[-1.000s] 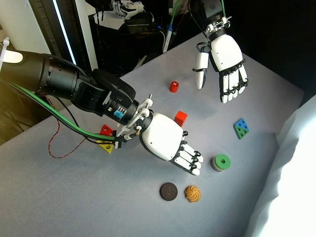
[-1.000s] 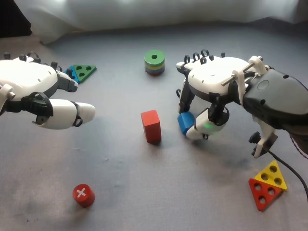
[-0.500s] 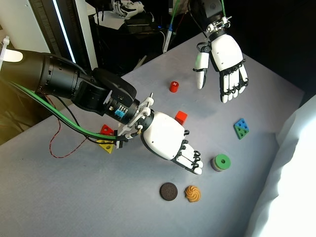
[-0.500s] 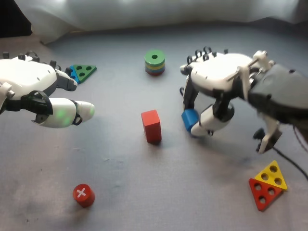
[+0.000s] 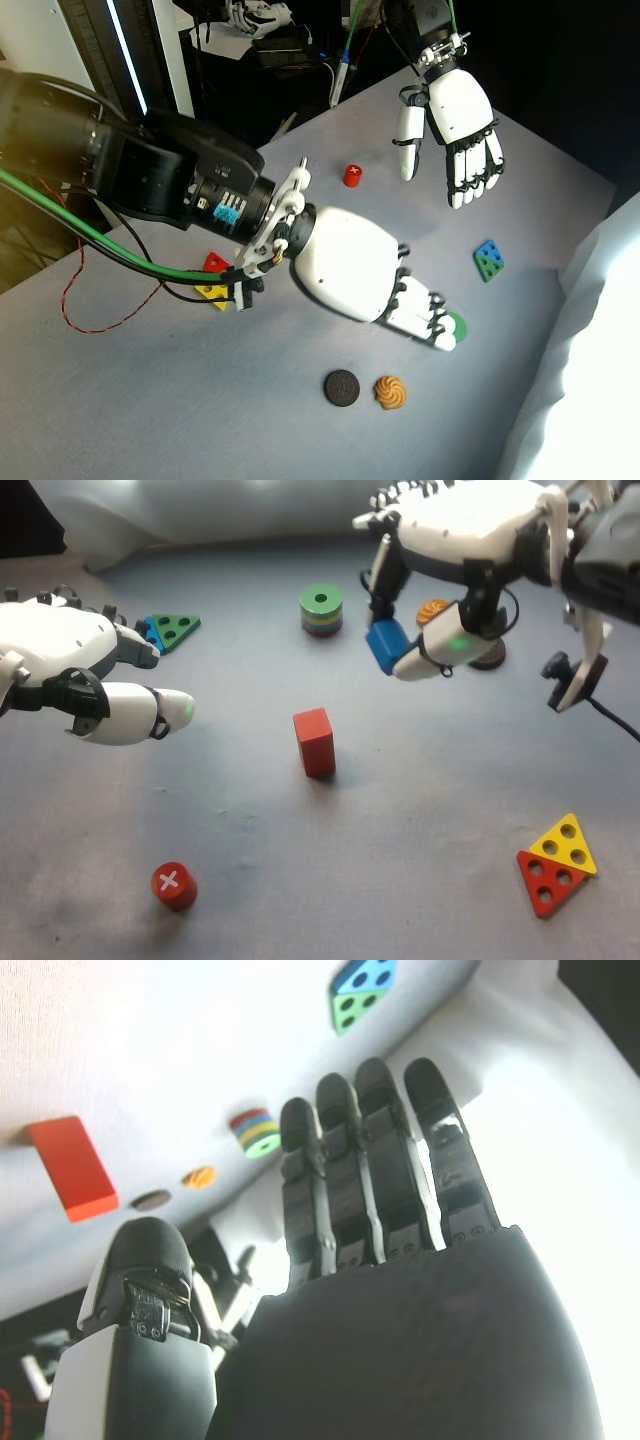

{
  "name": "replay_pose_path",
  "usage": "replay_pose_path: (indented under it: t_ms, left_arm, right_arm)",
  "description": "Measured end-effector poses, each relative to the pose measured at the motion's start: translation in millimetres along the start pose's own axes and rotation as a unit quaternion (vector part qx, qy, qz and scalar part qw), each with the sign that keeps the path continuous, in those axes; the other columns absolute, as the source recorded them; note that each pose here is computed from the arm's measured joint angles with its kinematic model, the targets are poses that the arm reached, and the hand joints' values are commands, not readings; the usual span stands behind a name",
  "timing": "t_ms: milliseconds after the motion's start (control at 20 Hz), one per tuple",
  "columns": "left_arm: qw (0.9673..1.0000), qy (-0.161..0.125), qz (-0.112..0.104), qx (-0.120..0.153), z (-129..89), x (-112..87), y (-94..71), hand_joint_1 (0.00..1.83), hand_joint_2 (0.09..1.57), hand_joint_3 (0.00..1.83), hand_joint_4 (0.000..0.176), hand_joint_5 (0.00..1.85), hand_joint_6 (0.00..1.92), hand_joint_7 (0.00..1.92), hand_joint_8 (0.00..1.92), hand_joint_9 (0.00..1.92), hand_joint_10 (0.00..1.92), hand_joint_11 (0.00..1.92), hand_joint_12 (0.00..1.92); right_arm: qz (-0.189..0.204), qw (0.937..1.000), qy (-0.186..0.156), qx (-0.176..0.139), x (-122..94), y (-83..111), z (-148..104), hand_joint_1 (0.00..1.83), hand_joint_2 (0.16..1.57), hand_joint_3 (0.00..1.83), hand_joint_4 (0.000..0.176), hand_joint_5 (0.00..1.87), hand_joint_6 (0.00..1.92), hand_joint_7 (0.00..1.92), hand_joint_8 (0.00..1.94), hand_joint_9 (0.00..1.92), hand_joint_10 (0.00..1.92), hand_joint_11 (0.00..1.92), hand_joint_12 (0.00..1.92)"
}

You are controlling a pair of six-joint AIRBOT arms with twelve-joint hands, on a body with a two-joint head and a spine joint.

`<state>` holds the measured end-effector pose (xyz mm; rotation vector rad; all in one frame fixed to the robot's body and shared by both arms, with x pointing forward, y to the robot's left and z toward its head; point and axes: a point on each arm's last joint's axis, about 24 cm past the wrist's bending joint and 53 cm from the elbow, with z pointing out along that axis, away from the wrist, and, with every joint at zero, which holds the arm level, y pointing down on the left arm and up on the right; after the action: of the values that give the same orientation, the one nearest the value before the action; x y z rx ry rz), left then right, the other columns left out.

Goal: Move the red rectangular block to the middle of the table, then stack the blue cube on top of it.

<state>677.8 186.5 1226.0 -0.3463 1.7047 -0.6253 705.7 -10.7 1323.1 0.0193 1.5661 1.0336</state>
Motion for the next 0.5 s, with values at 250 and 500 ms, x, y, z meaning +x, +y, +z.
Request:
replay_pose_path:
  t_ms: [250, 500]
  left_arm:
    - [1.0, -0.001, 0.002, -0.001, 0, -0.5, 0.3, 0.13, 1.27, 0.0, 0.0, 0.46, 0.0, 0.45, 0.0, 0.38, 0.0, 0.0, 0.74]
    - [1.0, -0.001, 0.001, -0.002, 0, -0.6, 0.8, 0.13, 1.27, 0.0, 0.0, 0.45, 0.0, 0.43, 0.0, 0.36, 0.0, 0.0, 0.73]
  right_arm:
    - [0.0, 0.9984, 0.036, -0.045, 12, 34.2, 5, 1.07, 1.03, 0.0, 0.176, 1.15, 0.7, 0.15, 0.0, 0.0, 0.0, 0.0, 0.0]
    - [0.012, 0.9937, 0.081, -0.077, 36, 58.4, 14, 1.08, 1.02, 0.0, 0.174, 1.17, 0.66, 0.14, 0.0, 0.0, 0.0, 0.0, 0.0]
